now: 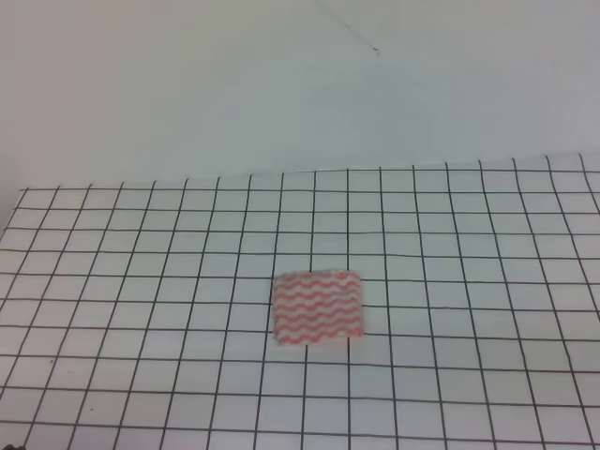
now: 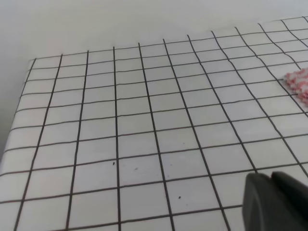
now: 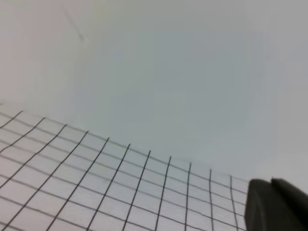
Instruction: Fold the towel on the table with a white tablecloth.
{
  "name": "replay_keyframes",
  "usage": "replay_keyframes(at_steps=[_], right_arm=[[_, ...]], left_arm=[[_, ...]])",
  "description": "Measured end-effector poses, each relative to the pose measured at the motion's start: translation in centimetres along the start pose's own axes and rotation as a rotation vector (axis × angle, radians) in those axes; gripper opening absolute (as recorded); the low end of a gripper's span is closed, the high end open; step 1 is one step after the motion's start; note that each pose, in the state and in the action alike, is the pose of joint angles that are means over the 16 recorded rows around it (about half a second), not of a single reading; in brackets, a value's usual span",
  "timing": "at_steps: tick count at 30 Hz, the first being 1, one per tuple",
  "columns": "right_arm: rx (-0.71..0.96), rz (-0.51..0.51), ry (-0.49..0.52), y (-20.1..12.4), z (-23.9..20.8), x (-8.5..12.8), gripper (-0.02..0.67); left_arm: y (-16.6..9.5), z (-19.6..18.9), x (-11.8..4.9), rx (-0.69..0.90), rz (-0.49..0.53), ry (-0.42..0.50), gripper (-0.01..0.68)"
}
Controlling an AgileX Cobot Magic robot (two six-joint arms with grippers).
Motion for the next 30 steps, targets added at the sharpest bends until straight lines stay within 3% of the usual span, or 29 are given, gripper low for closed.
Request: replay_keyframes(at_steps=[7, 17, 30], right_arm=[[-0.012, 0.084, -0.067, -1.8, 0.8, -0.6, 0.000], [0.110, 0.230, -0.082, -6.1, 1.4, -0.1, -0.001], [0.225, 0.262, -0.138, -8.2, 1.2, -0.6, -0.001]], left_arm=[[-0.1, 0.0, 0.0, 0.001, 0.001, 0.000, -0.002], [0.0, 0.0, 0.0, -0.002, 0.000, 0.001, -0.001], [0.1, 0.0, 0.0, -0.003, -0.006, 0.001, -0.001]])
Point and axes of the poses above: a point on each arm's last joint axis where the gripper is mounted, z pointing out along that axis toward the gripper, x along the wrist's bending axis when the last joint is at zero, y = z × x, the point moved 5 cm from there along z, pointing out along that axis toward the gripper, and after that the axes turned 3 degrees about z, right-handed, at the moved point
